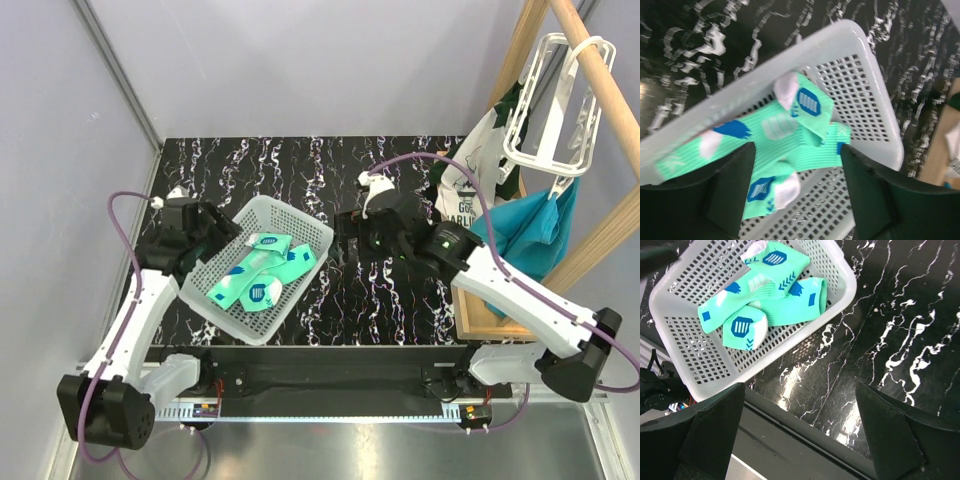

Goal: Clip the socks to the hanger
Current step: Open the clamp at the hanger.

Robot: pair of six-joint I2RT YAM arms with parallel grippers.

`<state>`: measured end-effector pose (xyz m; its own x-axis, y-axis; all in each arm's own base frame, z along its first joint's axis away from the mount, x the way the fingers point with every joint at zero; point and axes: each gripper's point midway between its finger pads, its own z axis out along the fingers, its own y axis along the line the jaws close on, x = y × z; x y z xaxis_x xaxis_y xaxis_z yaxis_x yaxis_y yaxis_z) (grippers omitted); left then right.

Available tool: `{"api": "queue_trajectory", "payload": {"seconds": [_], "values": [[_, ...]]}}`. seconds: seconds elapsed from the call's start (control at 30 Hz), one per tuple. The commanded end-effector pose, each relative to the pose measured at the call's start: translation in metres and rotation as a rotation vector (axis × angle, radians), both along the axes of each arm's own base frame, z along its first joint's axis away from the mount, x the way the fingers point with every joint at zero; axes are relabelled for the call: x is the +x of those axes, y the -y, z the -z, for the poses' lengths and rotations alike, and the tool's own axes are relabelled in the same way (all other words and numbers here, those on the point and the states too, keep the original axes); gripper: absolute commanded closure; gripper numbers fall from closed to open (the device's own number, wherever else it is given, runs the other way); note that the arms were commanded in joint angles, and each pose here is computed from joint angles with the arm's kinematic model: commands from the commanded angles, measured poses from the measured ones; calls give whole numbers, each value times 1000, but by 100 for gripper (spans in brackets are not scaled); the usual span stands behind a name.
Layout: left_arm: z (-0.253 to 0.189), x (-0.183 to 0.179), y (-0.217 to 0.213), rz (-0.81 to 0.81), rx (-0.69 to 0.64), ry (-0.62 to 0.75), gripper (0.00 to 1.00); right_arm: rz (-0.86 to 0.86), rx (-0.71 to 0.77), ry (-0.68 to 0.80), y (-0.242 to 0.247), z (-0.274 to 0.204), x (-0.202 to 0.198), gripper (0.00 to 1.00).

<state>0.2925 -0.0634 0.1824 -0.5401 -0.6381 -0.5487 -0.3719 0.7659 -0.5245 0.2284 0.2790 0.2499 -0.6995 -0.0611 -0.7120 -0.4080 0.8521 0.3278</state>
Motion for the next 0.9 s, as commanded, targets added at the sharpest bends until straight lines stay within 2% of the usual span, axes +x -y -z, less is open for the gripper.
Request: {"api": "queue_trajectory", "payload": {"seconds": [0.0,0.07,0.3,0.47,0.73,0.87], "values": [[-8,18,29,68,-163,73,33,20,-48,36,16,-1,-2,0],[11,16,31,29,-197,15,35,19,-41,42,18,-6,-4,0],[24,29,46,-25,-228,7,33,4,-19,94,25,-33,-7,0],[53,37,60,-93,-249,-103,31,2,-4,153,32,-66,-8,0],[79,49,52,-148,-118,-155,31,39,-41,214,59,-88,-12,0],[82,49,53,-121,-80,-170,30,68,-48,225,67,-91,-11,1]]}}
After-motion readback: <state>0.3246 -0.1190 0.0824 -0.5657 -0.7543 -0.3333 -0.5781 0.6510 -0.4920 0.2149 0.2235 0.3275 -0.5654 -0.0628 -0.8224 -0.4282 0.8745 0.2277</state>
